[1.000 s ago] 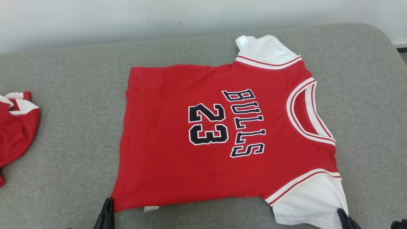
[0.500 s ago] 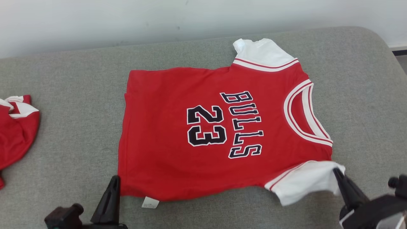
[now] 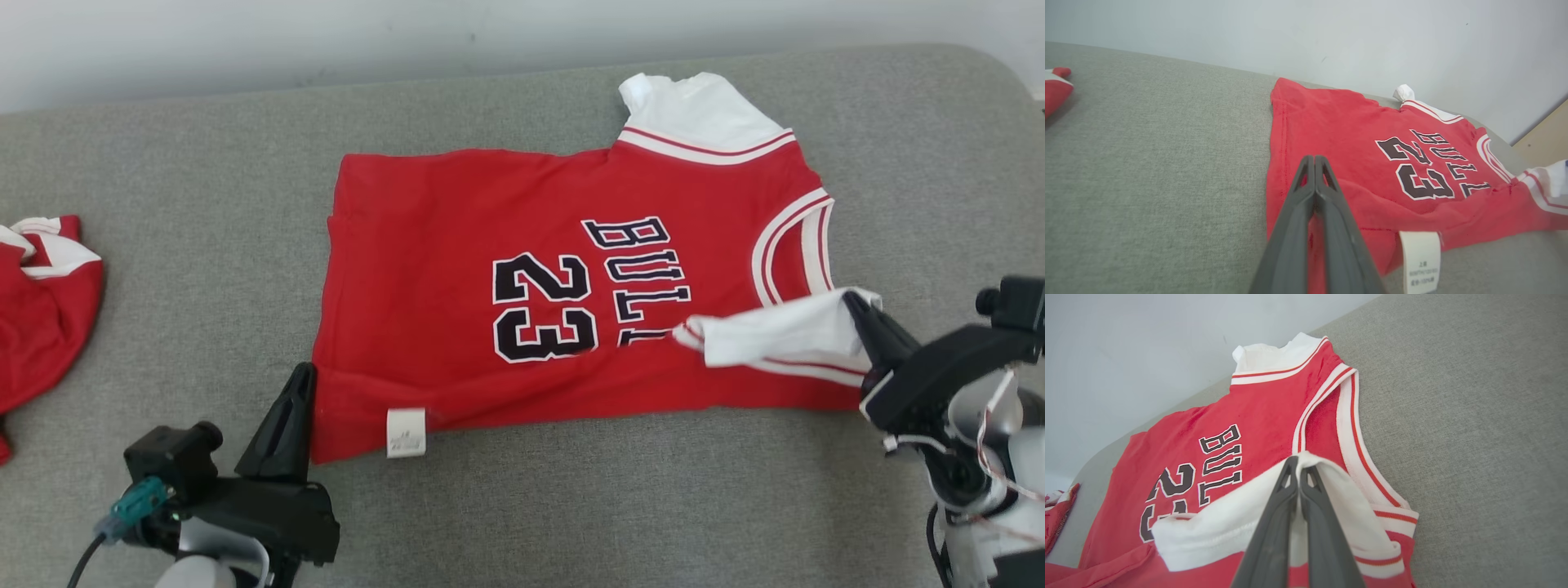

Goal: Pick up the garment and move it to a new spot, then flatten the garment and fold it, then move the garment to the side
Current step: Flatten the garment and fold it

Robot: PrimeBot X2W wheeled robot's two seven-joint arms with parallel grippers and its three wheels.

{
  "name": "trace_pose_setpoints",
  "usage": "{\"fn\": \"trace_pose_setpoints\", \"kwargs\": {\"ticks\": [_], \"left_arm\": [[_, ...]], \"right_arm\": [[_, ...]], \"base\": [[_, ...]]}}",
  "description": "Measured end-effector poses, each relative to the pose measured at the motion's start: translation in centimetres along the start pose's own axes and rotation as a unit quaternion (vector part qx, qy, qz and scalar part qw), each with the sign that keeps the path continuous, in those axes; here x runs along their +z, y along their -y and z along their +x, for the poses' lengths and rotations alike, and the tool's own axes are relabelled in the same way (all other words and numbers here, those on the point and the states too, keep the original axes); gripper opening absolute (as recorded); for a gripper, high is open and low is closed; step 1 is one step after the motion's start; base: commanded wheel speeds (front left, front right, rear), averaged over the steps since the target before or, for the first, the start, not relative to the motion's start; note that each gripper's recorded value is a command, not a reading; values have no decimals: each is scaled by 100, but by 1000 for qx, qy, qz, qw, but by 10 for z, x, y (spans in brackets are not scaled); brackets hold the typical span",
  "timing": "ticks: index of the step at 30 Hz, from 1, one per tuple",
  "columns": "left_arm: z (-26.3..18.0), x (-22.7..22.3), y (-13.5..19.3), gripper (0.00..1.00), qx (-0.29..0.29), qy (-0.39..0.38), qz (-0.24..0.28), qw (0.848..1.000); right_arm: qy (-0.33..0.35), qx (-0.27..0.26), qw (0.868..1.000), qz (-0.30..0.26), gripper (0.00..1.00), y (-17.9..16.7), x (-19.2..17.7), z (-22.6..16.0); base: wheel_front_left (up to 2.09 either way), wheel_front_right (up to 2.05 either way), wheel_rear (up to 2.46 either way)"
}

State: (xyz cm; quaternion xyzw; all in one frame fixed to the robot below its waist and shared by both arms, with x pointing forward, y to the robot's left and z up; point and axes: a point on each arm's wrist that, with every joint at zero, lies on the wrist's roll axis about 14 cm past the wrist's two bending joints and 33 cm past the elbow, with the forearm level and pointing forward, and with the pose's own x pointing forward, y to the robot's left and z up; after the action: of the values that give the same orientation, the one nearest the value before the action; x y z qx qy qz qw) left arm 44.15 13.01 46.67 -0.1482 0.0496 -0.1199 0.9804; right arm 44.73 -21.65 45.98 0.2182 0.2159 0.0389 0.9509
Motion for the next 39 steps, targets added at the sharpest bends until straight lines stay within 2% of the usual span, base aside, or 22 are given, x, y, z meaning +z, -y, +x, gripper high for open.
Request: {"fn": "trace_pose_setpoints", "kwargs": {"ticks": [9,10,11,12,21,24,31,39], "left_arm": [[22,-4,-12,0,1,-7,9,1000],[24,-5,-13,0,1,-7,10,1000],[26,-4,-14,29,1,-7,14,1000],[29,-3,-13,100,-2,-5,19,1000],[32,4,-16,100,9,11,24,1000],[23,3,-13,100,10,14,27,999],[-5,-27,-6,100,11,-22,39,999],[-13,-53,-8,100,12,-59,49,997]], "right_arm": [[3,-13,1000,-8,0,4,13,42],[3,-12,1000,-10,35,3,12,45],[7,-12,1000,-13,76,3,13,47],[11,-12,1000,-15,100,3,14,49],[60,-16,997,-52,100,15,21,35],[58,-22,996,-61,100,24,10,23],[27,-42,996,-77,100,50,-30,-6],[2,-48,995,-85,100,56,-54,-10]], "base": [[0,0,0],[0,0,0],[0,0,0],[0,0,0],[0,0,0],[0,0,0],[0,0,0],[0,0,0]]}}
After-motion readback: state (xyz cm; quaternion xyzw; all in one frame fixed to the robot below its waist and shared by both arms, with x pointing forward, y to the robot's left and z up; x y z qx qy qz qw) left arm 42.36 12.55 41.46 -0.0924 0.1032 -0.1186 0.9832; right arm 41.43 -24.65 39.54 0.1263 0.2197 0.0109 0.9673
